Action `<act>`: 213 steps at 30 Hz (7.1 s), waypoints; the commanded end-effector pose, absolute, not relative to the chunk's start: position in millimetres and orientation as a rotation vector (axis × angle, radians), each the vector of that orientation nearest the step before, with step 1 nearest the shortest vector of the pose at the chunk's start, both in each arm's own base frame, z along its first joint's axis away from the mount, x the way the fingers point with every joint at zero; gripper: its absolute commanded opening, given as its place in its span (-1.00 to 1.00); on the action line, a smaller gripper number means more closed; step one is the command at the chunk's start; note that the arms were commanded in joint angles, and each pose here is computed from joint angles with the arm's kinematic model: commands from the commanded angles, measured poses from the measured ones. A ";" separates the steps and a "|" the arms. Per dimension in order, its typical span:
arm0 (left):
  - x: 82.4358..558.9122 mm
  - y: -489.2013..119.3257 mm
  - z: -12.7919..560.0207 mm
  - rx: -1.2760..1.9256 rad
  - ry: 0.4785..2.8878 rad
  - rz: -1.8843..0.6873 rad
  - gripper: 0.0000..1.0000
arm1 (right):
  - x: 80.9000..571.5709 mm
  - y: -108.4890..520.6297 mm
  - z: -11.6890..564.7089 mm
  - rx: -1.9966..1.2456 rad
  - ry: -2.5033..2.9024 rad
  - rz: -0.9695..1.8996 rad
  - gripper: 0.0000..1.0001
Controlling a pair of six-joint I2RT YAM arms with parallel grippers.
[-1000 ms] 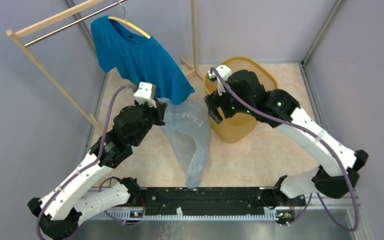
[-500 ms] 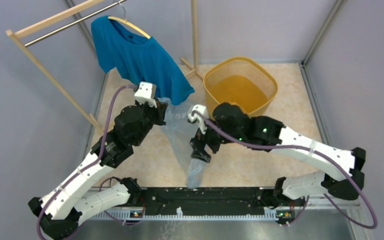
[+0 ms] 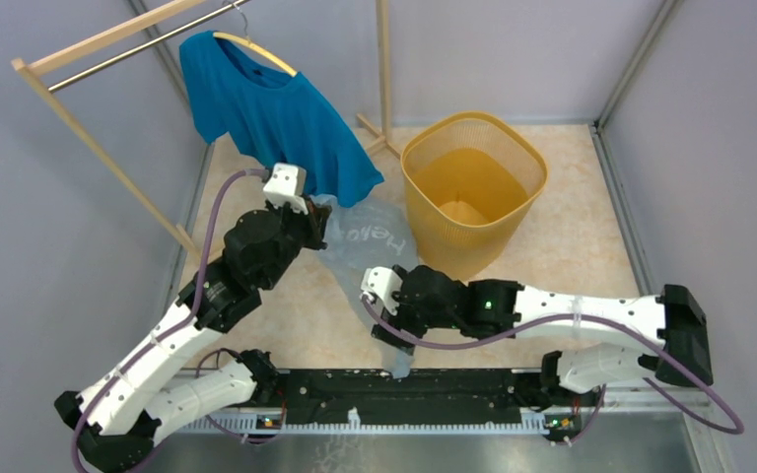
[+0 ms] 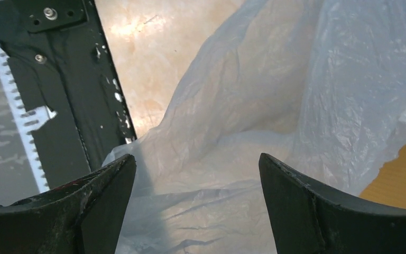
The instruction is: Put the trash bags into the trash bin
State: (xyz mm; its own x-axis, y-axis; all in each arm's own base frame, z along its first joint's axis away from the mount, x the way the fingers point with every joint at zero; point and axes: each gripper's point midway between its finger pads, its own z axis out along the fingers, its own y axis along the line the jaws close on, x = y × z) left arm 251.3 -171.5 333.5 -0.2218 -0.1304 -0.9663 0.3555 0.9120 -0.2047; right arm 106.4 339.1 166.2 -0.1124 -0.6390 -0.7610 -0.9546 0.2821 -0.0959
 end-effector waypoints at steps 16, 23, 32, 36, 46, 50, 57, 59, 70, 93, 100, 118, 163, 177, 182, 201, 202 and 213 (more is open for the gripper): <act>252.0 -176.5 373.6 0.146 1.694 -0.504 -1.00 | 127.5 286.5 254.1 -0.879 1.776 0.653 0.77; 251.4 -186.7 372.7 0.159 1.701 -0.554 -1.00 | 121.4 292.0 218.8 -0.650 1.997 0.744 0.64; 227.2 -208.9 372.3 0.274 1.715 -0.724 -1.00 | 152.1 306.8 229.2 -0.416 1.882 0.750 -0.52; 207.6 -237.5 363.4 0.411 1.734 -0.890 -1.00 | 170.6 323.6 255.2 -0.375 1.730 0.747 -1.00; 174.6 -266.3 305.4 0.449 1.868 -1.166 -1.00 | 208.4 366.9 301.0 -0.426 1.527 0.877 -1.00; 184.7 -252.0 293.2 0.349 1.896 -1.078 -1.00 | 199.7 378.6 285.0 -0.553 1.543 0.881 -1.00; 209.4 -233.8 279.2 0.250 1.995 -0.865 -1.00 | 194.1 358.8 261.2 -0.575 1.611 0.832 -0.53; 211.2 -235.5 276.6 0.251 2.002 -0.862 -1.00 | 191.8 353.8 258.8 -0.579 1.620 0.831 -0.40; 218.2 -229.0 276.3 0.175 1.980 -0.837 -1.00 | 191.9 324.7 201.5 -0.740 1.790 0.586 0.97; 235.3 -237.0 301.4 0.142 1.943 -0.825 -1.00 | 202.1 368.4 216.8 -0.630 1.592 0.831 0.97; 232.1 -247.1 318.3 0.177 1.904 -0.894 -1.00 | 238.3 353.5 190.3 -0.602 1.599 0.461 0.97; 233.5 -239.3 318.9 0.197 1.895 -0.838 -0.46 | 235.6 367.1 179.8 -0.686 1.577 0.450 -0.98; 286.9 -256.9 410.4 0.330 1.685 -0.658 0.97 | 248.0 195.5 490.2 -0.541 1.518 0.370 -1.00; 278.6 -304.3 434.1 0.471 1.605 -0.886 0.97 | 337.0 198.5 400.1 -0.374 2.093 0.639 -1.00; 279.9 -305.6 430.1 0.472 1.631 -0.884 0.97 | 375.2 183.8 355.4 -0.297 2.211 0.524 -1.00; 284.1 -294.4 358.6 0.471 1.847 -0.767 0.97 | 368.0 268.3 305.6 -0.216 2.152 1.074 -1.00; 282.6 -290.6 358.9 0.466 1.846 -0.758 0.97 | 364.8 272.1 309.2 -0.192 2.133 1.097 -1.00; 272.9 -250.4 377.2 0.410 1.824 -0.630 0.97 | 319.3 333.4 347.2 0.020 1.948 1.325 -1.00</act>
